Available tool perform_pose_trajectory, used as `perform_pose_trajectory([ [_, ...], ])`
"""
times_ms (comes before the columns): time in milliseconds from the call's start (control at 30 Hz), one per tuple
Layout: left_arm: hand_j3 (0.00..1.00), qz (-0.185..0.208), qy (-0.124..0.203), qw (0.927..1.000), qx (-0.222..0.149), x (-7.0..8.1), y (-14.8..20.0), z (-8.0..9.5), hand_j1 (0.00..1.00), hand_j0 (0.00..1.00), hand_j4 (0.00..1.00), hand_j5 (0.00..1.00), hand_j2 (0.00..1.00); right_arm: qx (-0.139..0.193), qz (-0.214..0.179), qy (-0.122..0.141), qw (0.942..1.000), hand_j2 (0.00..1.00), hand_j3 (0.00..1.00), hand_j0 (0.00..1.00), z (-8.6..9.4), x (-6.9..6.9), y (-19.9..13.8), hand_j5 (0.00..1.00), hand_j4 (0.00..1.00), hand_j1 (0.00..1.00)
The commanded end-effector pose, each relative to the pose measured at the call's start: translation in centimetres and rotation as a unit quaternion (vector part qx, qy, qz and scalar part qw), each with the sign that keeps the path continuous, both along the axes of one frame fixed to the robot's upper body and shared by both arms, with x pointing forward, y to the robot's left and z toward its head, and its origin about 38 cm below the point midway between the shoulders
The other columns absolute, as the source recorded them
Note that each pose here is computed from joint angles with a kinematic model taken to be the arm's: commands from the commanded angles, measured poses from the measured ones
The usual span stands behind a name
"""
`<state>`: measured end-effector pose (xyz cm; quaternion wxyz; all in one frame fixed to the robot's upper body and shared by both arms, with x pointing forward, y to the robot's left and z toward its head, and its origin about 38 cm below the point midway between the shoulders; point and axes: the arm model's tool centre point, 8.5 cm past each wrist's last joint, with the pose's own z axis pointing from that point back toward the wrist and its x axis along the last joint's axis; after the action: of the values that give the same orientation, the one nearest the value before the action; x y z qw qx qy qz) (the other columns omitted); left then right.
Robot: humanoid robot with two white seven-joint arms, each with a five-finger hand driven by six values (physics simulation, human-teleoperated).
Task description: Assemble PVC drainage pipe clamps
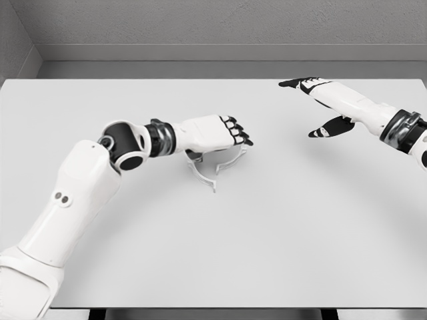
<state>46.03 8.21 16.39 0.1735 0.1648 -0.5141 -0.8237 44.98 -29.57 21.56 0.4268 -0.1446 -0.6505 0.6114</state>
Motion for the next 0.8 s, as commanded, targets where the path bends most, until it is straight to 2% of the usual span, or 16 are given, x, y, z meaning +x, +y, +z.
perform_pose_trajectory([
  [0, 1.0, 0.004, 0.01, 0.9999, -0.004, 0.2, -0.2, -0.4, 1.0, 1.0, 1.0, 1.0, 1.0, 0.003, -0.001, 0.0, 1.0, 1.0, 1.0, 1.0, 0.1, 0.0, 0.0, 1.0, 1.0, 1.0],
  [433, 1.0, 0.021, 0.009, 0.9997, -0.013, 0.5, 1.2, -0.2, 1.0, 1.0, 1.0, 1.0, 1.0, -0.001, -0.006, 0.0, 1.0, 1.0, 1.0, 1.0, 0.0, 0.1, -0.4, 1.0, 1.0, 1.0],
  [767, 1.0, 0.035, 0.007, 0.9993, -0.004, 0.8, 3.0, -0.3, 1.0, 1.0, 1.0, 1.0, 1.0, -0.001, -0.004, 0.002, 1.0, 1.0, 1.0, 1.0, -0.1, 0.0, -0.4, 1.0, 1.0, 1.0],
])
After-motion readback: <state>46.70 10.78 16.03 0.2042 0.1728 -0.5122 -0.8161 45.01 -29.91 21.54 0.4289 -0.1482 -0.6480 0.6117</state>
